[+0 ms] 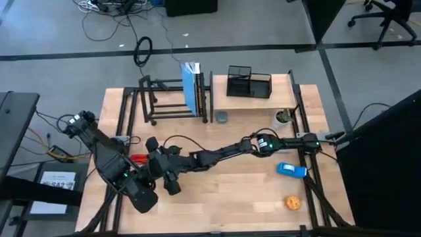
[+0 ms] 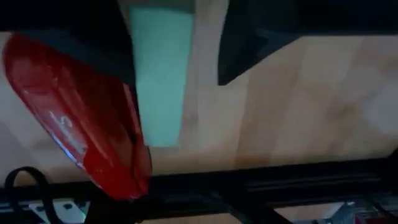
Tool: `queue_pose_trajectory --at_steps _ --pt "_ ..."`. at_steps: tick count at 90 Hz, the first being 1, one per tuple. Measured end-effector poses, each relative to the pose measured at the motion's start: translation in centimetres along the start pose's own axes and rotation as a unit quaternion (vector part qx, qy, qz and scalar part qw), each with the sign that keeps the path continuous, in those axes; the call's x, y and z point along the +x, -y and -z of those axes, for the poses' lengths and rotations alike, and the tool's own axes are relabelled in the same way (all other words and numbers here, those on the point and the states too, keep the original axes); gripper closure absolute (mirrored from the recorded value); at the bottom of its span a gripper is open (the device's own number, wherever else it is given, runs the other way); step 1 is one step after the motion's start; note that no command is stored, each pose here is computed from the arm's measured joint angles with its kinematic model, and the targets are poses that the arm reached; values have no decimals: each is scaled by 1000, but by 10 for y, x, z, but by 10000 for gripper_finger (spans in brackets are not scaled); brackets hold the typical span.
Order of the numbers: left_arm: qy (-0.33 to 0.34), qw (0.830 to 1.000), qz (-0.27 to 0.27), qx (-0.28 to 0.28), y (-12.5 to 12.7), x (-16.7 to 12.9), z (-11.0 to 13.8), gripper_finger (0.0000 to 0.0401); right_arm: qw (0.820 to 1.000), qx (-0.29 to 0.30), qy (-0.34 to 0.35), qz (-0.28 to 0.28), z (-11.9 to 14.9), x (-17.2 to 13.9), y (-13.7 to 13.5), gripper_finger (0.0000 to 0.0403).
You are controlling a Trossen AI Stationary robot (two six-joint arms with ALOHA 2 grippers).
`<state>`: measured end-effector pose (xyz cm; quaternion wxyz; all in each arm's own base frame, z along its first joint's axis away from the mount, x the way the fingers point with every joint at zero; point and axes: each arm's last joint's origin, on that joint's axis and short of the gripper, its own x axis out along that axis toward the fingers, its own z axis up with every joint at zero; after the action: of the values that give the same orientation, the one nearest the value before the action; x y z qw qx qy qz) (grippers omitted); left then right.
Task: Stock shelves
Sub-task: Remove the green stapler from under the shelf, then remove the green scented candle from under the shelf
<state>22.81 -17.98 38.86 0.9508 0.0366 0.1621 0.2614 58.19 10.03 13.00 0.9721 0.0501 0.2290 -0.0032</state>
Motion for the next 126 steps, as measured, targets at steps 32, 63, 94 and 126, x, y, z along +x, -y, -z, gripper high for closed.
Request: queue_pose_trajectory --at_steps 32,63,94,126 --pt "-2 1000 10 -6 2 -2 0 188 985 -135 -105 -23 -22 -46 -32 159" --pt "-8 1000 16 4 3 -3 2 188 882 -270 -386 -1 -11 -139 -62 216" --pt "-21 1000 14 17 5 0 15 188 903 -180 -363 145 23 -241 -42 259" --pt "-11 1000 -7 18 4 5 18 188 945 80 -247 200 93 -317 10 265"
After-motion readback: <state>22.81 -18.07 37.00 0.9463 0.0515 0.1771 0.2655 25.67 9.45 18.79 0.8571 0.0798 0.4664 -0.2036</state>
